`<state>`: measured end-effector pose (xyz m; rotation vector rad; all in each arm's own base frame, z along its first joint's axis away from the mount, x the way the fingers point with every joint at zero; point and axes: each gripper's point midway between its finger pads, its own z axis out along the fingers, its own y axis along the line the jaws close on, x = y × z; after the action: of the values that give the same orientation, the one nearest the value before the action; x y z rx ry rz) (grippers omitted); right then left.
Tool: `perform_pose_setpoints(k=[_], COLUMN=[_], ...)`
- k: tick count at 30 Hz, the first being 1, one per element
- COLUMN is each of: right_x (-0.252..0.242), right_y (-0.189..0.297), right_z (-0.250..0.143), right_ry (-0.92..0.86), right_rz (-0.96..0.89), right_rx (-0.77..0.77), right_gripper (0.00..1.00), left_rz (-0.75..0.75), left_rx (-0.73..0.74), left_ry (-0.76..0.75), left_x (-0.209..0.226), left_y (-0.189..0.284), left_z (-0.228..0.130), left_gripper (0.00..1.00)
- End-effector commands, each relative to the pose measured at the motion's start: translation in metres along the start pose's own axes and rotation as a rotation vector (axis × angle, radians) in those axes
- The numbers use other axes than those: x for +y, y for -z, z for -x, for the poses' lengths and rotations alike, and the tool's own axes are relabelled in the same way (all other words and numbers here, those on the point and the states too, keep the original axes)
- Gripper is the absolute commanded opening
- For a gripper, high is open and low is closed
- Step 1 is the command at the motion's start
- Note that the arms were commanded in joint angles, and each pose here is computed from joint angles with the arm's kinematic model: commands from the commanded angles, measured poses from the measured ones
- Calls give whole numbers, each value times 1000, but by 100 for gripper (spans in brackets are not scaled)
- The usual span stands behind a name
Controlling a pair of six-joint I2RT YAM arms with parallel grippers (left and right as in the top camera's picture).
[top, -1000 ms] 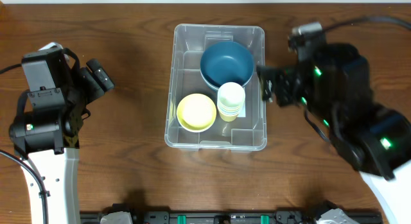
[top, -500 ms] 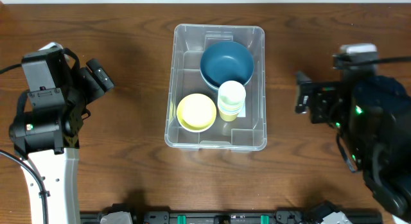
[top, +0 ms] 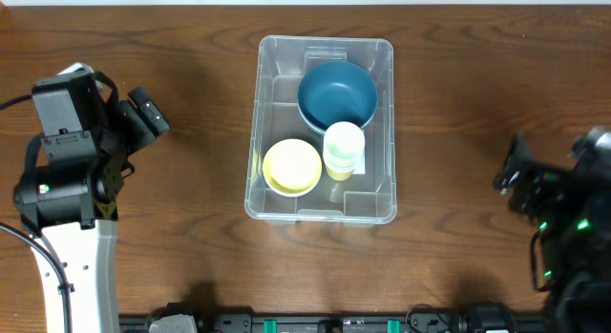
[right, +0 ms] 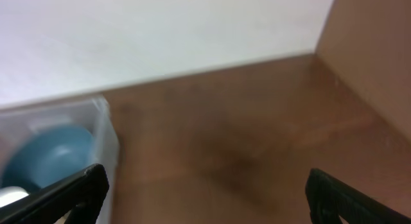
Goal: Pack container
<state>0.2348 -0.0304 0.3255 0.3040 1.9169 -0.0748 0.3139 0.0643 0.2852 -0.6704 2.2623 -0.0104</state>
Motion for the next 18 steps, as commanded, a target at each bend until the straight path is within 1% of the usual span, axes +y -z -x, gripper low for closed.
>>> perform_pose_setpoints(k=[1, 5, 8, 13, 18], right_x=[-6, -15, -20, -23, -25], right_y=[-11, -21, -29, -44, -54], right_z=[-53, -108, -139, -168, -190], right_ry=[6, -67, -137, -173, -173], right_rz=[16, 6, 0, 7, 7], right_rx=[62, 76, 65, 26, 27], right_gripper=[99, 99, 99, 99, 99], left_rz=[4, 4, 4, 4, 4], left_rx=[-22, -22, -22, -22, -22], left_ry=[7, 7, 7, 7, 7], left_x=[1, 1, 1, 1, 1], left_y=[5, 5, 5, 5, 5], left_z=[6, 6, 6, 6, 6], left_gripper=[98, 98, 98, 98, 98])
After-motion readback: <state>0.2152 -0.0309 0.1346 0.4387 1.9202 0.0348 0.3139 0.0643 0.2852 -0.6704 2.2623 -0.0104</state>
